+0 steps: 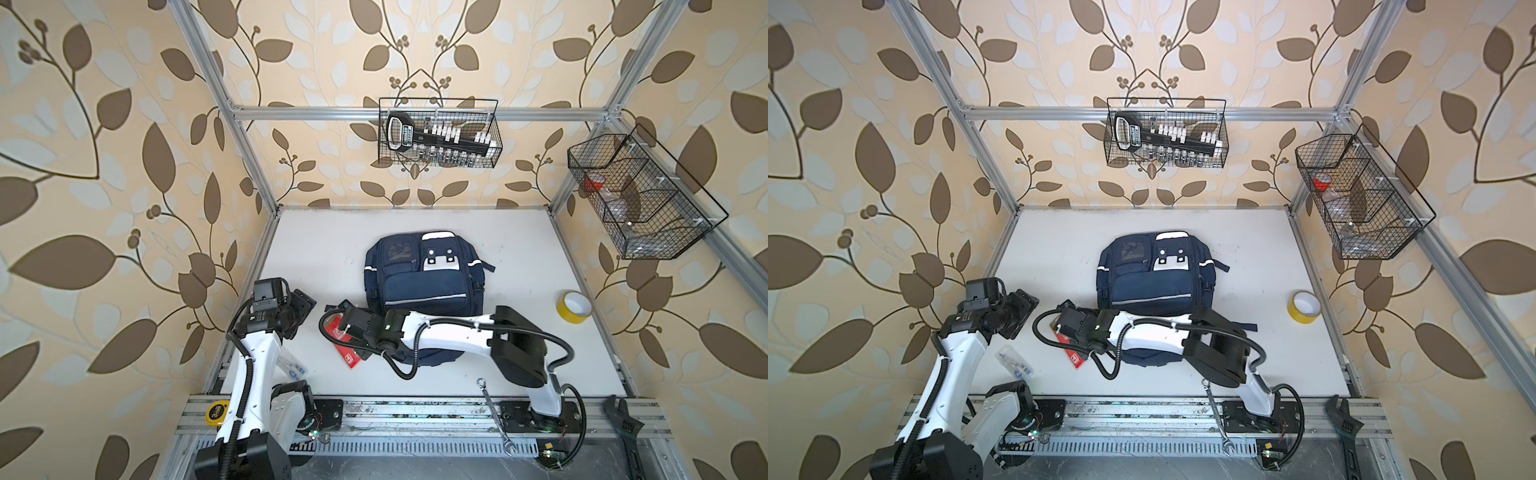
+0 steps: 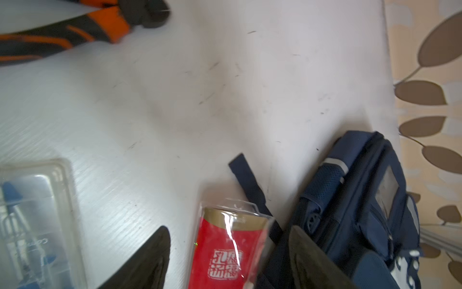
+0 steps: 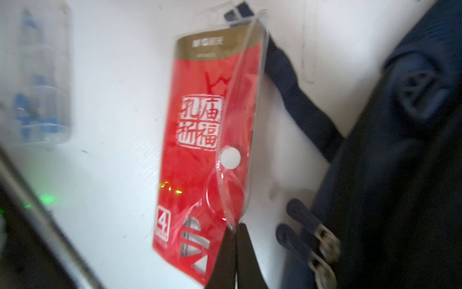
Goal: Pack books, pencil case, and school supplies into a backpack
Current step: Pick up the ruler set bag from the bottom-left of the table, then open the student bag at the center of the table.
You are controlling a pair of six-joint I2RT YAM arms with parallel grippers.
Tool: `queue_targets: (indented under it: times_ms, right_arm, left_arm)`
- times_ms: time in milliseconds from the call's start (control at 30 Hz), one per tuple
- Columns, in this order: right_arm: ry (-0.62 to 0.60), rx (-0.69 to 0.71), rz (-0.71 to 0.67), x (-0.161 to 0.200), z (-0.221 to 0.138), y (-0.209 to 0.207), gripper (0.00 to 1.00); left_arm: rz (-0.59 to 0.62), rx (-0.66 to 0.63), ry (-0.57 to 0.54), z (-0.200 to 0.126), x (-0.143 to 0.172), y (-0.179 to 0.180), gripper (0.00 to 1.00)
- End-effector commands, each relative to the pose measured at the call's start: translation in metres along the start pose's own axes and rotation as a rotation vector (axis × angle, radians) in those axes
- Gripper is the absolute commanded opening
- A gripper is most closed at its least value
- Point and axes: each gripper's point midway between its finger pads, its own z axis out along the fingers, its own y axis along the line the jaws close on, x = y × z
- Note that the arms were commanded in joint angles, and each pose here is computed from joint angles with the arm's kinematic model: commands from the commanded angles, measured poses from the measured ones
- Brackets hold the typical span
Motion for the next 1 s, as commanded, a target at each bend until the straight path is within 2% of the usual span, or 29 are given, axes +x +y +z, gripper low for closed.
queue_targets:
  times_ms: [0, 133, 267, 433, 567, 600, 633, 667, 767, 900, 967]
  right_arm:
    - [-0.091, 0.036, 0.048, -0.016, -0.065, -0.018, 0.0]
    - [-0.122, 0.094, 0.145, 0.008, -0.124, -0.057, 0.0]
    - [-0.075, 0.215, 0.246, 0.056, -0.169, -0.111, 0.0]
    - [0.004, 0.392, 0.442, 0.117, -0.222, -0.189, 0.0]
    - [-0.005, 0.439, 0.572, 0.14, -0.248, -0.227, 0.0]
    - [-0.009, 0.447, 0.596, 0.144, -0.253, -0.234, 0.0]
    - [-0.014, 0.454, 0.616, 0.148, -0.257, -0.239, 0.0]
    - [-0.016, 0.459, 0.627, 0.151, -0.261, -0.243, 0.0]
    - [-0.015, 0.471, 0.651, 0.161, -0.268, -0.249, 0.0]
    - [-0.012, 0.457, 0.666, 0.168, -0.269, -0.248, 0.0]
    - [-0.01, 0.448, 0.677, 0.171, -0.269, -0.247, 0.0]
  left_arm:
    - [0.26, 0.239, -0.134, -0.044, -0.019, -0.079, 0.75]
    - [0.59, 0.331, -0.164, -0.063, 0.002, -0.137, 0.75]
    - [0.802, 0.448, -0.09, -0.061, 0.045, -0.172, 0.78]
    - [1.168, 0.652, 0.009, -0.07, 0.127, -0.204, 0.79]
    - [1.434, 0.771, 0.105, -0.069, 0.199, -0.217, 0.81]
    - [1.49, 0.805, 0.147, -0.069, 0.218, -0.218, 0.82]
    - [1.54, 0.846, 0.195, -0.07, 0.236, -0.218, 0.9]
    - [1.584, 0.865, 0.223, -0.07, 0.248, -0.217, 0.93]
    - [1.722, 0.851, 0.287, -0.06, 0.269, -0.206, 0.97]
    - [1.817, 0.771, 0.327, -0.036, 0.276, -0.192, 0.96]
    - [1.853, 0.72, 0.329, -0.022, 0.277, -0.186, 0.93]
